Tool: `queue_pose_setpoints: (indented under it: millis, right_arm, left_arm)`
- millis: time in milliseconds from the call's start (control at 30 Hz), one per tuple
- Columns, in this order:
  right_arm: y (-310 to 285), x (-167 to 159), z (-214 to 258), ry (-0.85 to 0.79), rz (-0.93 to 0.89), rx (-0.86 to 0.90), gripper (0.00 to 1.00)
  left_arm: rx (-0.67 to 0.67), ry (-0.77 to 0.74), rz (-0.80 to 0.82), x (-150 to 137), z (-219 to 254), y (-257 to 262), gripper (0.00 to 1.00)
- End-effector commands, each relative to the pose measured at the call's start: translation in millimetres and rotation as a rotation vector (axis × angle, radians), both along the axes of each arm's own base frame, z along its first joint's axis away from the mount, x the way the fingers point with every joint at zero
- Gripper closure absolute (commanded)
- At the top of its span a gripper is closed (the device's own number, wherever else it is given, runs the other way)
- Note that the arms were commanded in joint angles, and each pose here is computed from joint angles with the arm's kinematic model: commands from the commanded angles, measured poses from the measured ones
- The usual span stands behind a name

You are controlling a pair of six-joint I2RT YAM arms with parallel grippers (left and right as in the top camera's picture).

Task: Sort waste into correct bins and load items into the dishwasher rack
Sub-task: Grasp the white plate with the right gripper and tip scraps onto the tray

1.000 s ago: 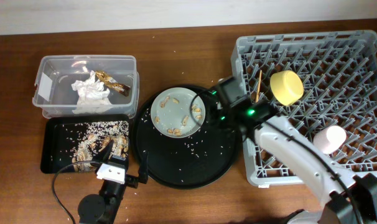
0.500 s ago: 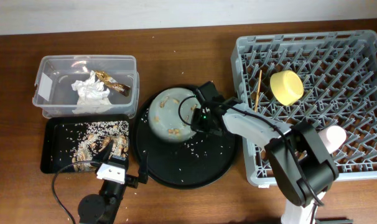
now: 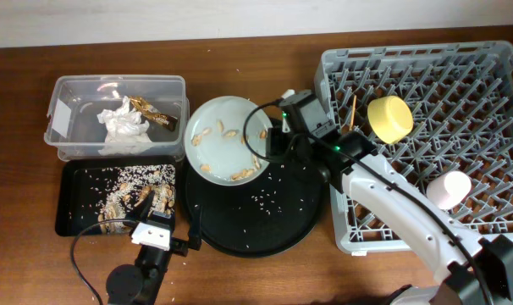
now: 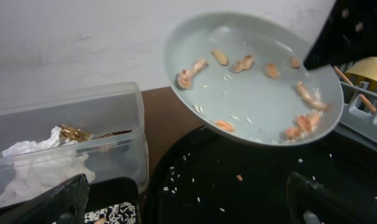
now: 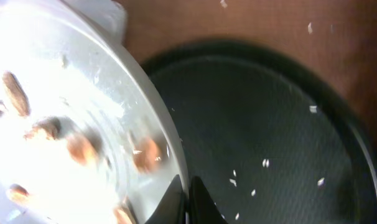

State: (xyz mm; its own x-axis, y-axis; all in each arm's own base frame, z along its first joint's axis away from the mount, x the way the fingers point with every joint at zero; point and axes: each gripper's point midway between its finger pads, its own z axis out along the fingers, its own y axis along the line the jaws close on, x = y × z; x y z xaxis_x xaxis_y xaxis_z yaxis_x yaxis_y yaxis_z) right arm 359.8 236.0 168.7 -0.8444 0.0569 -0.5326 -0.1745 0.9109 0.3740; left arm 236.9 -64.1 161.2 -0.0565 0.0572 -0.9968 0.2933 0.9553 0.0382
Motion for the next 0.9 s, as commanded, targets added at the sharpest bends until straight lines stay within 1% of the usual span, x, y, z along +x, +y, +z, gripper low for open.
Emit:
queue_pose_setpoints:
  millis: [0, 67, 133, 300, 433, 500, 600, 633, 667, 700, 767, 867]
  right_arm:
    - [19, -4, 40, -0.126, 0.065, -0.055, 0.96]
    - [20, -16, 40, -0.091, 0.080, -0.090, 0.96]
    - [8, -25, 30, -0.029, 0.059, -0.132, 0.96]
    - [-31, -5, 30, -0.129, -0.062, -0.345, 0.96]
    - [-77, 4, 29, -0.210, -0.199, -0.670, 0.96]
    - [-72, 2, 23, -0.215, -0.167, -0.725, 0.96]
    - [-65, 2, 16, -0.276, -0.147, -0.898, 0.96]
    - [-62, 2, 16, -0.319, -0.122, -1.020, 0.96]
    - [-60, 1, 17, -0.363, -0.128, -1.105, 0.96]
    - [-59, 0, 24, -0.402, -0.150, -1.149, 0.96]
    - [-59, 1, 35, -0.447, -0.192, -1.159, 0.96]
    - [-56, 0, 40, -0.471, -0.203, -1.161, 0.96]
  left_arm:
    - [0.007, -0.003, -0.005, 0, -1, 0, 0.01]
    - [0.007, -0.003, -0.005, 0, -1, 0, 0.01]
    - [0.007, -0.003, -0.005, 0, -1, 0, 0.01]
    - [0.007, -0.003, -0.005, 0, -1, 0, 0.01]
    - [0.007, -0.003, -0.005, 0, -1, 0, 0.01]
    - [0.007, -0.003, -0.005, 0, -1, 0, 0.01]
    - [0.007, -0.003, -0.005, 0, -1, 0, 0.01]
    - [0.007, -0.003, -0.005, 0, -1, 0, 0.01]
    - [0.007, -0.003, -0.005, 0, -1, 0, 0.01]
    - [0.007, -0.003, -0.005, 0, -1, 0, 0.01]
    - [0.007, -0.003, -0.005, 0, -1, 0, 0.01]
    - [0.007, -0.003, -0.005, 0, -1, 0, 0.01]
